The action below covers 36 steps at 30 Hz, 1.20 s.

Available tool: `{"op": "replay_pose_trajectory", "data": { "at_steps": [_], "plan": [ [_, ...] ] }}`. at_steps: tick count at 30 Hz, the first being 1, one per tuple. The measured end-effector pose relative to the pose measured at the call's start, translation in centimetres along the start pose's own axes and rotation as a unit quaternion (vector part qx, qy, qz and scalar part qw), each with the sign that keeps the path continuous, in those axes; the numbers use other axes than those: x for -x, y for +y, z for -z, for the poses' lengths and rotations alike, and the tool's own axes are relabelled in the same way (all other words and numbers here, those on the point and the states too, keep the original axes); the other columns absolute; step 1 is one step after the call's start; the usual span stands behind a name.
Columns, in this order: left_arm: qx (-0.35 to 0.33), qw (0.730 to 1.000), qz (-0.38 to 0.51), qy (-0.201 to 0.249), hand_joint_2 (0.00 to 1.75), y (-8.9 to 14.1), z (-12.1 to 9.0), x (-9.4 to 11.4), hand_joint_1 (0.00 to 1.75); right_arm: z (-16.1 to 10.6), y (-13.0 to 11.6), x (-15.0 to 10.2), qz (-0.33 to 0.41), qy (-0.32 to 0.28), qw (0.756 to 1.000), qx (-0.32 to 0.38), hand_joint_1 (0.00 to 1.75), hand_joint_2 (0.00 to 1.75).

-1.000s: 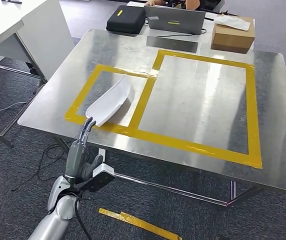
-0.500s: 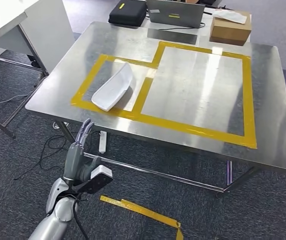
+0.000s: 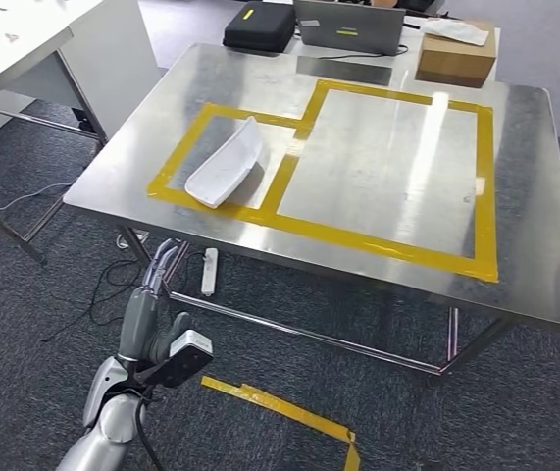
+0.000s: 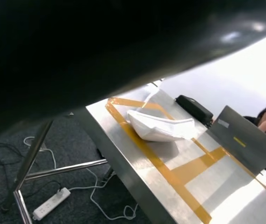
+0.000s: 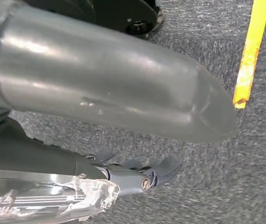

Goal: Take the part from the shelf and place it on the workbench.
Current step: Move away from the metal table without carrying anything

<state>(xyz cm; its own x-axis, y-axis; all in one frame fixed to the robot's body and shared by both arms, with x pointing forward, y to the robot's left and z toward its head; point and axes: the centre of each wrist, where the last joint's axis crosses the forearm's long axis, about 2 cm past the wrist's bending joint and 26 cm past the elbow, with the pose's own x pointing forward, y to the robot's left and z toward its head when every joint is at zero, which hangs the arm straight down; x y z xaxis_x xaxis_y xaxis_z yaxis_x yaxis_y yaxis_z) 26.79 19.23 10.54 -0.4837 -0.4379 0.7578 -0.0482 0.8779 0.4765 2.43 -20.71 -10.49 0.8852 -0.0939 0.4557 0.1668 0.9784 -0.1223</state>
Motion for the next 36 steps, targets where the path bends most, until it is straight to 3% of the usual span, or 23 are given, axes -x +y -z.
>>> {"op": "replay_pose_trajectory", "data": {
  "at_steps": [15,28,36],
  "plan": [
    [-0.019,0.989,-0.138,0.056,0.0,0.7,-2.3,0.7,0.0,0.2,-1.3,0.5,-0.034,-0.004,0.999,-0.01,0.0,0.0],
    [-0.053,0.981,-0.161,0.096,0.0,2.4,-5.8,2.3,0.0,0.1,-2.3,1.3,-0.063,-0.005,0.998,-0.02,0.0,0.0],
    [-0.061,0.98,-0.158,0.102,0.0,2.9,-6.3,2.6,0.0,0.2,-2.4,1.2,-0.066,-0.007,0.998,-0.021,0.0,0.0]
  ]
}}
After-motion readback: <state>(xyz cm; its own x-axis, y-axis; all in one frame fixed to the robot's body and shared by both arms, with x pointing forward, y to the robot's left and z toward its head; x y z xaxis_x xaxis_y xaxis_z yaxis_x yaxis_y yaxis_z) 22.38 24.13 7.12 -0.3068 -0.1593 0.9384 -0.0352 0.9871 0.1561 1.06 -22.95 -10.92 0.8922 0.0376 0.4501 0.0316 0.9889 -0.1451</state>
